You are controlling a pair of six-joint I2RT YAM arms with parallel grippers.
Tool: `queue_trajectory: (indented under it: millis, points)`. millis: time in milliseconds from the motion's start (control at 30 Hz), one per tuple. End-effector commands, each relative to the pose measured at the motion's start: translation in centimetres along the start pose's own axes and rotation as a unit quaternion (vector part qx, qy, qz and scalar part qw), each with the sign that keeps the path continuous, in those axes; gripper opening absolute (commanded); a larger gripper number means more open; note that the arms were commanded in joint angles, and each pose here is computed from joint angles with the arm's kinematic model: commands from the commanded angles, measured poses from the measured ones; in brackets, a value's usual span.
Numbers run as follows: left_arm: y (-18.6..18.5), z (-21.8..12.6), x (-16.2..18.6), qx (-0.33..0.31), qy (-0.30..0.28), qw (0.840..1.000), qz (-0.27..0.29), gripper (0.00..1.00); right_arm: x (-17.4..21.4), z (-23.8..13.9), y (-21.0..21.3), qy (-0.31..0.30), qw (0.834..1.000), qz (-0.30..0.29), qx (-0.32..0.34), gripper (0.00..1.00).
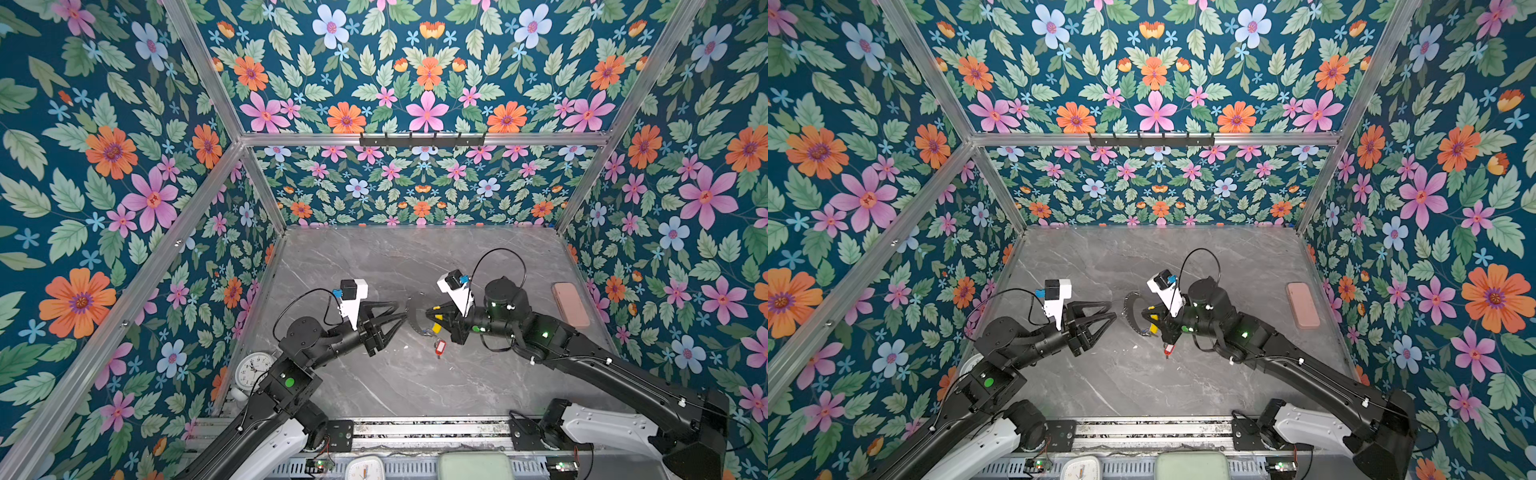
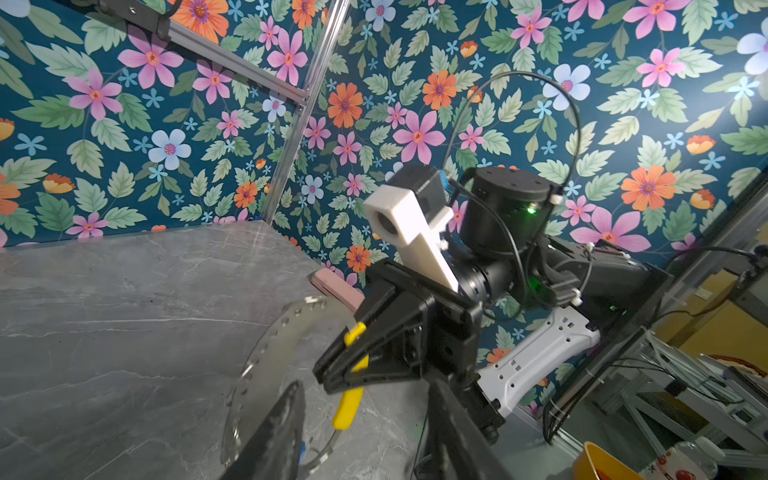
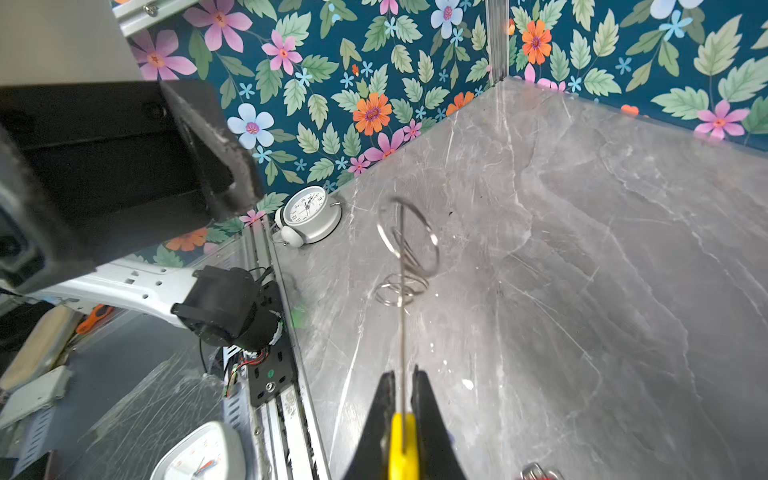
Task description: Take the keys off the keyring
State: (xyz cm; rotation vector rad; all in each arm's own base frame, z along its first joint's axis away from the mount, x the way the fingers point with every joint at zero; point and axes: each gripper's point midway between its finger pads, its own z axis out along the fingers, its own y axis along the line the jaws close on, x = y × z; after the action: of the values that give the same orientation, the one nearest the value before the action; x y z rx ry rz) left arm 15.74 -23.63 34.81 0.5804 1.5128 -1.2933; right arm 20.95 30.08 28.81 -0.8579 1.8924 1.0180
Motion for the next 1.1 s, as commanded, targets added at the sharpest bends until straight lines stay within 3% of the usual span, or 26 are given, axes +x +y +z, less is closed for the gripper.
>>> queue_trajectory:
  millis: [0,300,400,467,900,1067]
  points:
    - [-1.0,-0.2,0.8,0.026,0.023,0.999,0.009,0.53,1.2,-1.6,3.0,0.044,0.992,0.017,-0.117,0.01]
    - [-1.3,0.5,2.2,0.051,0.066,0.996,-0.007,0.56,1.1,-3.2,6.7,0.072,0.967,-0.001,-0.244,0.01]
    - [-1.6,0.7,2.3,0.063,0.070,0.996,-0.012,0.61,0.7,-3.4,7.2,0.073,0.963,-0.004,-0.259,0.01]
    - [-1.9,0.8,2.2,0.074,0.070,0.995,-0.014,0.60,0.4,-3.4,7.5,0.074,0.960,-0.006,-0.272,0.01]
    - [-2.7,1.5,2.1,0.121,0.055,0.990,-0.050,0.14,-0.5,-1.4,6.0,0.078,0.967,-0.002,-0.242,0.05]
    - [-2.1,1.6,1.5,0.103,0.038,0.992,-0.057,0.00,-1.3,-1.2,5.5,0.066,0.974,-0.004,-0.218,0.18]
